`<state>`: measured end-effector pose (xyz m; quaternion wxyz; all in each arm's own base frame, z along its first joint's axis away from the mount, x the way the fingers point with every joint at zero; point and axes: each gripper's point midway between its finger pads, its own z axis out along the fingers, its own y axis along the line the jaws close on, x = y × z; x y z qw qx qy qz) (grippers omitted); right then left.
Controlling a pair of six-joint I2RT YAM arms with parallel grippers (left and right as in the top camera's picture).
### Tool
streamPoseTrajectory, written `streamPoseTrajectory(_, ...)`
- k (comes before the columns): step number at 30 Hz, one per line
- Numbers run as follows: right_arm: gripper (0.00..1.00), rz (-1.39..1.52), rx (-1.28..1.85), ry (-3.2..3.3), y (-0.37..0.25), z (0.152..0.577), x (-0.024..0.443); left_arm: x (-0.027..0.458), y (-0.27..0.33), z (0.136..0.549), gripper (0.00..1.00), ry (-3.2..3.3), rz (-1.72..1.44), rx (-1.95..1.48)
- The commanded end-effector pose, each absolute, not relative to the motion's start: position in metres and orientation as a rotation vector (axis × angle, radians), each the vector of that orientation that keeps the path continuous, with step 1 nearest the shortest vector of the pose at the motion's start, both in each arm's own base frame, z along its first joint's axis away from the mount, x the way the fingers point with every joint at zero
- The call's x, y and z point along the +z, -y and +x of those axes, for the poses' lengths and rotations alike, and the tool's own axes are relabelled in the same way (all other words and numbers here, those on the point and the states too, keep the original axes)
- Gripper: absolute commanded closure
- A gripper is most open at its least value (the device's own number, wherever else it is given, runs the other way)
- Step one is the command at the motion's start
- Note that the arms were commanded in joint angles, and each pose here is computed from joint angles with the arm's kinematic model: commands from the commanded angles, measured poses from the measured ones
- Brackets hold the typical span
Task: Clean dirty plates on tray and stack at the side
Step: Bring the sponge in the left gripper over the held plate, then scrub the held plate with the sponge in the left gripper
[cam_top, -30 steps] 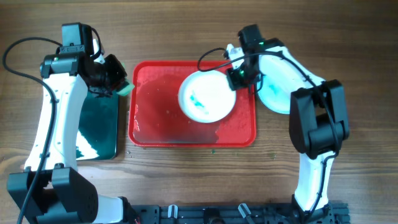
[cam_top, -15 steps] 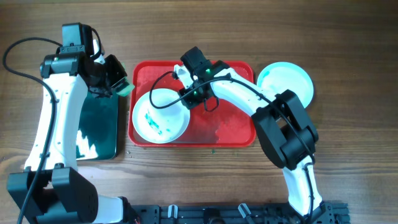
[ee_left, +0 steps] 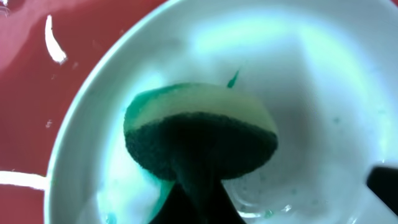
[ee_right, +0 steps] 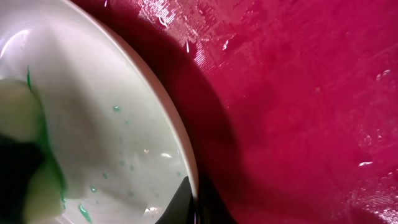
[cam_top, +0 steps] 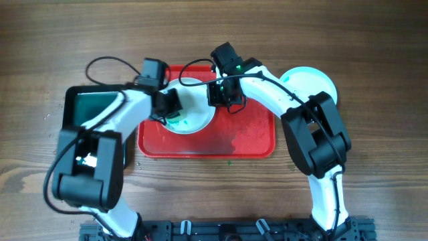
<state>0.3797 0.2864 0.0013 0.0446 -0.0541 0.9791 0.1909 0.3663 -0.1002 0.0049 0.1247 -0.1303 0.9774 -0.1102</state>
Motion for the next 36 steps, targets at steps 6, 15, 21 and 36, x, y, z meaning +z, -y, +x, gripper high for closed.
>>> streamPoseTrajectory(6,0.96,-0.197,0.519,-3.043,-0.277,0.367,-0.024,-0.032,0.162,0.317,0.96,-2.996,0.302,-0.355)
streamPoseTrajectory(15,0.96,-0.250,0.571,-3.000,-0.283,0.373,-0.024,-0.016,0.042,0.351,0.96,-2.846,-0.668,0.173)
streamPoseTrajectory(21,0.96,-0.276,0.615,-2.995,-0.285,0.371,-0.026,-0.022,0.058,0.334,0.96,-3.022,-0.303,0.064)
streamPoseTrajectory(36,0.96,-0.298,0.729,-2.993,-0.286,0.369,-0.025,-0.008,0.032,0.378,0.96,-2.727,-0.564,0.250)
